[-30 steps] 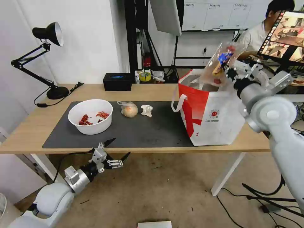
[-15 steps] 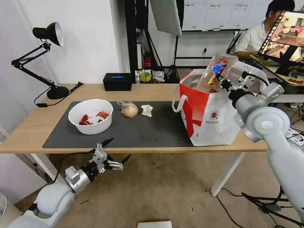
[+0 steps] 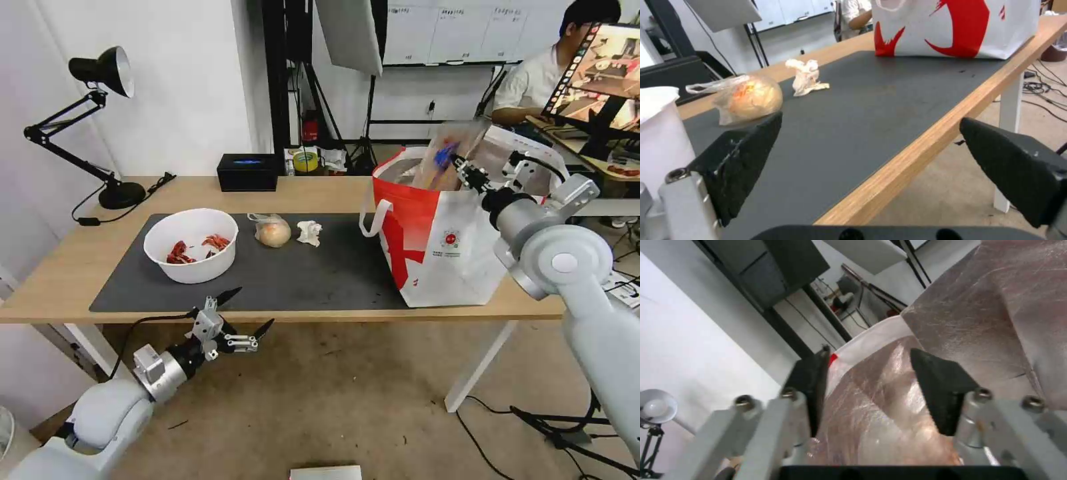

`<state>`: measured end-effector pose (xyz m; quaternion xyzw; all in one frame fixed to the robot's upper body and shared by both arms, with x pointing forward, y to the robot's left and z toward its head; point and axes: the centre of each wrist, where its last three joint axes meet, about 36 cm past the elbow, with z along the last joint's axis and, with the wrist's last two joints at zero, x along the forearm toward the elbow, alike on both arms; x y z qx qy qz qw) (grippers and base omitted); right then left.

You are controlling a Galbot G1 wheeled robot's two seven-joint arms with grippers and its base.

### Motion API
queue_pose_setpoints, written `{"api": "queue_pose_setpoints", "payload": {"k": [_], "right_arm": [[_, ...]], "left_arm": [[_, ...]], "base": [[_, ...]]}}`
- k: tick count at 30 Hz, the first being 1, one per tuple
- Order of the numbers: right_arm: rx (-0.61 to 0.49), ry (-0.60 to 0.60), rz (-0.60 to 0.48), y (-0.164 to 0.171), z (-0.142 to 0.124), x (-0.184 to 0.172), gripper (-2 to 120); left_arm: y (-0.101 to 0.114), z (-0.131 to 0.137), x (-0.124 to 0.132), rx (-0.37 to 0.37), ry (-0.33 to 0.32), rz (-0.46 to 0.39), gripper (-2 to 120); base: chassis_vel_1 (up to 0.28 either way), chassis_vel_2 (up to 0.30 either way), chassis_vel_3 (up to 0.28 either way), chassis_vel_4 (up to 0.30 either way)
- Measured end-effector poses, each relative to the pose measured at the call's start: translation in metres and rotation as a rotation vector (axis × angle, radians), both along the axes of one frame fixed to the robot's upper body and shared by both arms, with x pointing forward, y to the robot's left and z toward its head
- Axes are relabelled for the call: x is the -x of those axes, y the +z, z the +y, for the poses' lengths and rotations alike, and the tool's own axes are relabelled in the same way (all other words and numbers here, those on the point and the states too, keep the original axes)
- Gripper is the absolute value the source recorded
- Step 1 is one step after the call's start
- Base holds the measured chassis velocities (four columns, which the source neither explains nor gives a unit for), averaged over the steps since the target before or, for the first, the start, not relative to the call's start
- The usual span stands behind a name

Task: Pick up the trash from the table and place it into the takeout bag.

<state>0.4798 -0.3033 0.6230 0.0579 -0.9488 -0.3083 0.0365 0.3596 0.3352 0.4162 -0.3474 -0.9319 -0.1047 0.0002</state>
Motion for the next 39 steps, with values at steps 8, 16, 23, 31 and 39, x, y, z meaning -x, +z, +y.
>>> {"api": "queue_pose_setpoints", "payload": {"k": [8, 16, 23, 31, 39], "right_arm": [[-0.001, 0.004, 0.001, 0.001, 0.0, 0.0, 71], [0.028, 0.036, -0.053, 0.011, 0.002, 0.002, 100], [0.234, 0.104, -0.205, 0.015, 0.019, 0.013, 100], [0.441, 0.28, -0.334, -0.004, 0.033, 0.058, 100], [0.554, 0.322, -0.375, -0.04, 0.034, 0.098, 100]], "left_arm": [[0.002, 0.002, -0.001, -0.005, -0.001, -0.002, 100], [0.007, 0.005, -0.004, -0.004, 0.003, -0.01, 100], [0.007, 0.008, -0.005, 0.004, 0.037, -0.02, 100], [0.012, 0.015, -0.009, -0.008, 0.062, -0.041, 100], [0.013, 0.023, -0.005, -0.031, 0.156, -0.06, 100]], "base": [[0.0, 0.0, 0.0, 0.0], [0.0, 0.0, 0.0, 0.0], [0.0, 0.0, 0.0, 0.0], [0.0, 0.0, 0.0, 0.0], [0.0, 0.0, 0.0, 0.0]]}}
